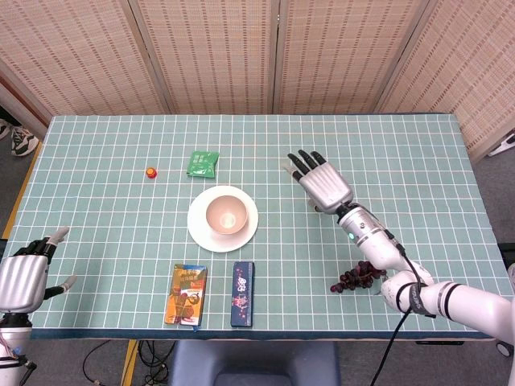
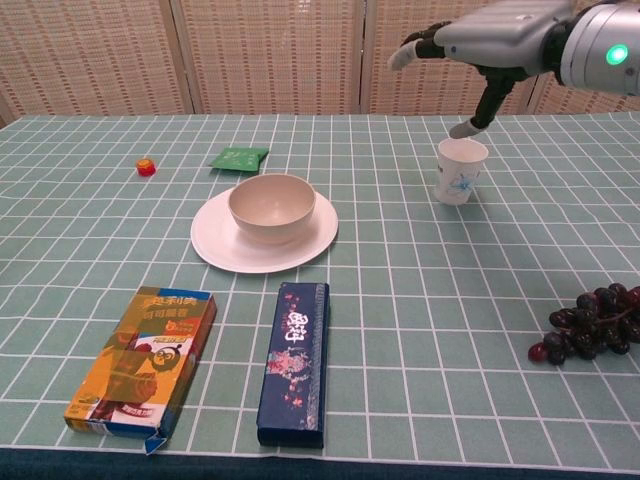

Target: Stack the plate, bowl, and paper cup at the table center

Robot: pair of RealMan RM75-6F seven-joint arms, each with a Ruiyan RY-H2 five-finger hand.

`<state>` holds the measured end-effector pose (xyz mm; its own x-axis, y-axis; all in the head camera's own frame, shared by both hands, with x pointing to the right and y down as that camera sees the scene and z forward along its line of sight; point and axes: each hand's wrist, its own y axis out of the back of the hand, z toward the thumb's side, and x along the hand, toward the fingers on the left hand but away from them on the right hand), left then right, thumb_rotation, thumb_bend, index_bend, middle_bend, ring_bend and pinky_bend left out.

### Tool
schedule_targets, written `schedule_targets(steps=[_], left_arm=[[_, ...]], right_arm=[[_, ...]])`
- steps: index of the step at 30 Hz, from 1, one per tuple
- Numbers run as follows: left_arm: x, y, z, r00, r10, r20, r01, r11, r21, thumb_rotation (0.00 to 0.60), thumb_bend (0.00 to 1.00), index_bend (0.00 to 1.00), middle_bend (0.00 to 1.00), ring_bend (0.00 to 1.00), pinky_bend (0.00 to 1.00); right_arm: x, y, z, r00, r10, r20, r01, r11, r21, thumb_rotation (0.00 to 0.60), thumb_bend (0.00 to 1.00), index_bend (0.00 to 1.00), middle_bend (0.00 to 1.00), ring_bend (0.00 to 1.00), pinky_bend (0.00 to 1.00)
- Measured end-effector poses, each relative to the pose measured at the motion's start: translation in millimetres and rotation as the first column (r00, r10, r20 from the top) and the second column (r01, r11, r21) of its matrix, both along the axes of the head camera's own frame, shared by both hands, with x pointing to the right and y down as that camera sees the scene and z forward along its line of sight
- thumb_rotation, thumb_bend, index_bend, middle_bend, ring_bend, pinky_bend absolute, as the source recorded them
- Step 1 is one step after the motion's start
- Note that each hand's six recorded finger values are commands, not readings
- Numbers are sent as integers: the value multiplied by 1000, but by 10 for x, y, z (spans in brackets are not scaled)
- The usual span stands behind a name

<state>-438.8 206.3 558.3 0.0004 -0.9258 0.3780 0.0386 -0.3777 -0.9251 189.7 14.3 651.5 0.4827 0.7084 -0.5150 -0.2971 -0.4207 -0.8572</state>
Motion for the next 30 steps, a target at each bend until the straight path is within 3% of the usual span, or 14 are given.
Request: schedule_targets(steps=[10, 20, 30], left_arm=[[16, -4, -6, 1000, 7, 4, -7, 1000, -3, 600, 111, 163, 315, 344, 493], [-52, 14, -10, 1000, -10, 15, 10, 1000, -5, 600, 111, 162, 311, 343, 492], [-69, 18, 8, 1000, -14, 21, 14, 1000, -11, 600, 111, 162, 306, 342, 492]], right_arm=[[426, -205, 347, 984, 160, -72, -168, 977, -128, 600, 195, 54, 25, 0, 159], [399, -198, 687, 976, 184, -116, -206, 955, -215, 600, 195, 54, 26, 0, 177], [370, -256, 861, 966, 225, -126, -250, 940, -233, 600, 196, 54, 70, 31, 234]])
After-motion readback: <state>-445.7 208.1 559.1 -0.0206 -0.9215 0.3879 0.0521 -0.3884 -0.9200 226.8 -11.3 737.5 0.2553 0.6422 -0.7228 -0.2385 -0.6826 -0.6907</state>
